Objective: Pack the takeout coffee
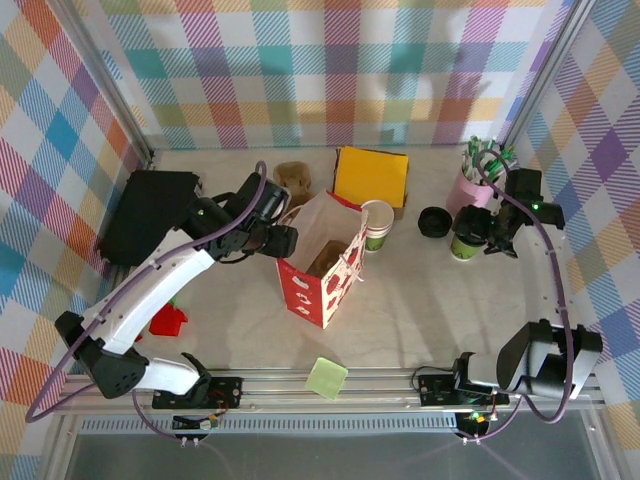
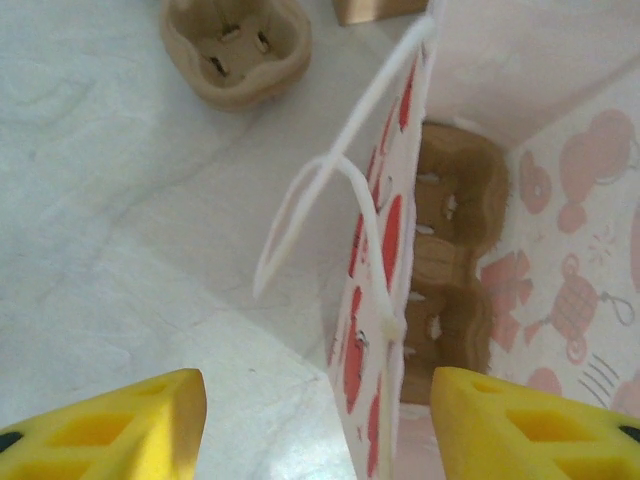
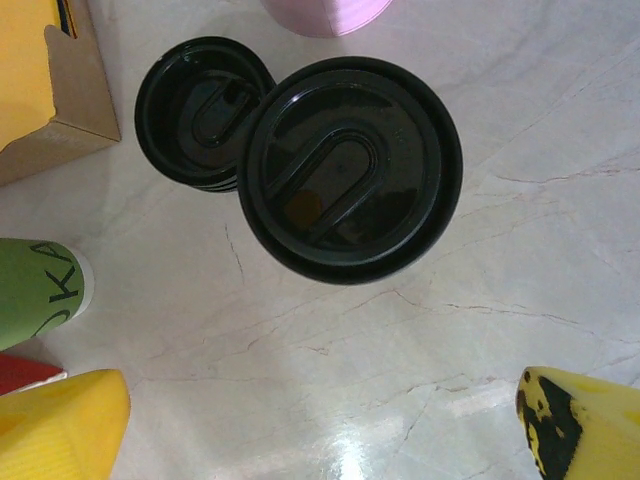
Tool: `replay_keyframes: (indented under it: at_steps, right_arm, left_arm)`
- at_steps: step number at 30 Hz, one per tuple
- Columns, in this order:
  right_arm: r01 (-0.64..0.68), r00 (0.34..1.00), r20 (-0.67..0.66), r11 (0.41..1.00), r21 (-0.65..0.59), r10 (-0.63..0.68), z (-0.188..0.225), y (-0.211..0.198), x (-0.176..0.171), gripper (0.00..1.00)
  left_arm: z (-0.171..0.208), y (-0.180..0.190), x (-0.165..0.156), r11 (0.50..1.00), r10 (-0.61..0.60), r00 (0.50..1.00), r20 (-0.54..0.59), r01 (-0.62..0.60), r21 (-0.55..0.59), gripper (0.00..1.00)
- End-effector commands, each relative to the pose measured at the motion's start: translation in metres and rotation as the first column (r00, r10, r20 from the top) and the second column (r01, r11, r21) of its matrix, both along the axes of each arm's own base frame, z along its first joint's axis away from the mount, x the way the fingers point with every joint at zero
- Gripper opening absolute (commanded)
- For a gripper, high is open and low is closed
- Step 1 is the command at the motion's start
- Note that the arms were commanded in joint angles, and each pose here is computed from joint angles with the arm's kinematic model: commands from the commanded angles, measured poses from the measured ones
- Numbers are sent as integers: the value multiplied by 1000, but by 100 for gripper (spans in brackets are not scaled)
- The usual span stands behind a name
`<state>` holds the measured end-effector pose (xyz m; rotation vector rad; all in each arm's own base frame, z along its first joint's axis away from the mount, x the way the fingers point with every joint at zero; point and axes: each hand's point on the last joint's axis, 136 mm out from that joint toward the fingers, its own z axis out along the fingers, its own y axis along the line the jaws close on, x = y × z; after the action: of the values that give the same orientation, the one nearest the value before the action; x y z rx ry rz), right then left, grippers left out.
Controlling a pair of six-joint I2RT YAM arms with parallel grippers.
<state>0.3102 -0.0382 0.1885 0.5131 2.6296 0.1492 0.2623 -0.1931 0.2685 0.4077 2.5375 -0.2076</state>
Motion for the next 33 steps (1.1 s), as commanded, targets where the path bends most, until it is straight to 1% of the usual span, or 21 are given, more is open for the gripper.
replay_keyframes:
  at_steps: [1, 5, 10, 12, 18, 19, 21, 23, 26, 28, 29, 33]
  right_arm:
    - [-18, 999, 37, 999, 46, 17, 8, 3, 11, 99]
    - [-17, 999, 43, 999, 47, 15, 5, 1, 17, 99]
    - [-6, 1000, 24, 1000, 27, 5, -1, -5, 21, 99]
    - [-5, 1000, 15, 1000, 24, 5, -3, -5, 21, 99]
    - [8, 1000, -14, 1000, -2, -8, -7, -11, 20, 99]
    - [10, 1000, -18, 1000, -6, -10, -7, -12, 19, 99]
    - [7, 1000, -18, 1000, -8, -7, -6, -12, 19, 99]
    - [7, 1000, -14, 1000, -12, -7, -4, -13, 19, 99]
    - [6, 1000, -7, 1000, -13, -6, -1, -13, 20, 99]
    - [5, 1000, -5, 1000, -18, -5, 0, -13, 20, 99]
    - [5, 1000, -6, 1000, -25, -5, 0, -14, 21, 99]
    - [8, 1000, -15, 998, -56, -9, -1, -19, 20, 99]
  left_arm:
    - [13, -10, -17, 989, -28, 999, -21, 25, -143, 60]
    - [23, -31, -30, 944, -60, 998, -38, 44, -328, 60]
    - [23, -57, -38, 879, -105, 990, -94, 48, -474, 57]
    - [23, -66, -43, 863, -138, 984, -113, 63, -502, 56]
    - [26, -83, -59, 849, -192, 974, -119, 104, -518, 55]
    - [24, -83, -60, 854, -190, 973, -127, 100, -510, 55]
    - [21, -75, -57, 885, -155, 980, -123, 82, -459, 54]
    - [21, -57, -47, 930, -89, 993, -83, 53, -364, 55]
    - [20, -32, -27, 979, -7, 1000, -3, 6, -206, 60]
    - [19, -25, -15, 991, 21, 999, 35, -16, -136, 61]
    - [19, -25, -9, 992, 22, 999, 45, -16, -121, 62]
    - [15, -40, 7, 993, 0, 998, 66, 7, -117, 61]
